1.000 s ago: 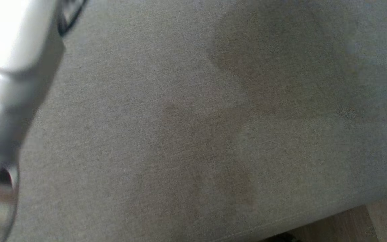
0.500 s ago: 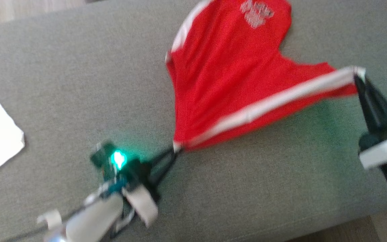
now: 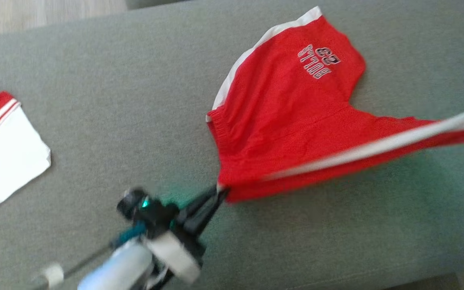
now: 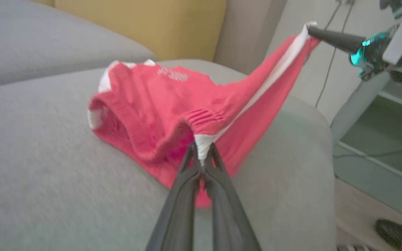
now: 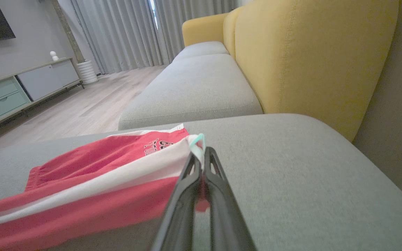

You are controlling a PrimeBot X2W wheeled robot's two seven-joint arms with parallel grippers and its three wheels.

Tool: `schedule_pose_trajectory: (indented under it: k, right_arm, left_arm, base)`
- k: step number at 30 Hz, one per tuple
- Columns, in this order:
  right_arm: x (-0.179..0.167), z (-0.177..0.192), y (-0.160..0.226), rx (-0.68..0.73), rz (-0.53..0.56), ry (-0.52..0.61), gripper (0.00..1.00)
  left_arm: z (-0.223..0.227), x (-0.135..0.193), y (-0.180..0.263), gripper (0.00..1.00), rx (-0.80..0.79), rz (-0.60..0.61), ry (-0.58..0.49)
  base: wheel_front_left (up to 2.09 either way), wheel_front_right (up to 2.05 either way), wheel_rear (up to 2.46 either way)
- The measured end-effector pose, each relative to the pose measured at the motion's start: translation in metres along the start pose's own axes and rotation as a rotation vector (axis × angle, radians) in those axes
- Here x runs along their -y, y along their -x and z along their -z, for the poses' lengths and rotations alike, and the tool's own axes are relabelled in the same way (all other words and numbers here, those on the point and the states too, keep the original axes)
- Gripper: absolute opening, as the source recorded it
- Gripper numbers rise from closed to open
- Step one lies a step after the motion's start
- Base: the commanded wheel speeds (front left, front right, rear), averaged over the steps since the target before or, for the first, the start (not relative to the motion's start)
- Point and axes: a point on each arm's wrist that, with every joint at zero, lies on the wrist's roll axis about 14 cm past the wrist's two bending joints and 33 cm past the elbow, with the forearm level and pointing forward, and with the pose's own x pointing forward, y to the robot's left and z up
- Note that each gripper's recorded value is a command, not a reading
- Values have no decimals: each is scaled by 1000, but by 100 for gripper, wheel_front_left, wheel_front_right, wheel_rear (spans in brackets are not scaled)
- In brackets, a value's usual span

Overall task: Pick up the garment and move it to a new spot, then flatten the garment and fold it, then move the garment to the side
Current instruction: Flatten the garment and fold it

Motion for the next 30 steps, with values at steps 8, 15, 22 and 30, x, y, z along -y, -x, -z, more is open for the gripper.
schedule_pose_trajectory:
  k: [8,15,22,30]
  right_arm:
    - [-9,-31,-100,31,-70,93,0]
    - [-31,-7,-173,-76,-139,141,0]
    - [-47,18,-227,-153,-178,170,0]
    - [-67,50,-261,-217,-234,203,40]
  left_arm:
    - [-66,-40,-47,0,127,-24,71]
    - [-51,-82,-46,0,56,-116,110]
    - [-40,-114,-50,0,53,-191,151]
    - [-25,-138,-56,0,40,-239,171]
  base:
    - [0,0,0]
    - [0,0,0]
    - [0,0,0]
    - [0,0,0]
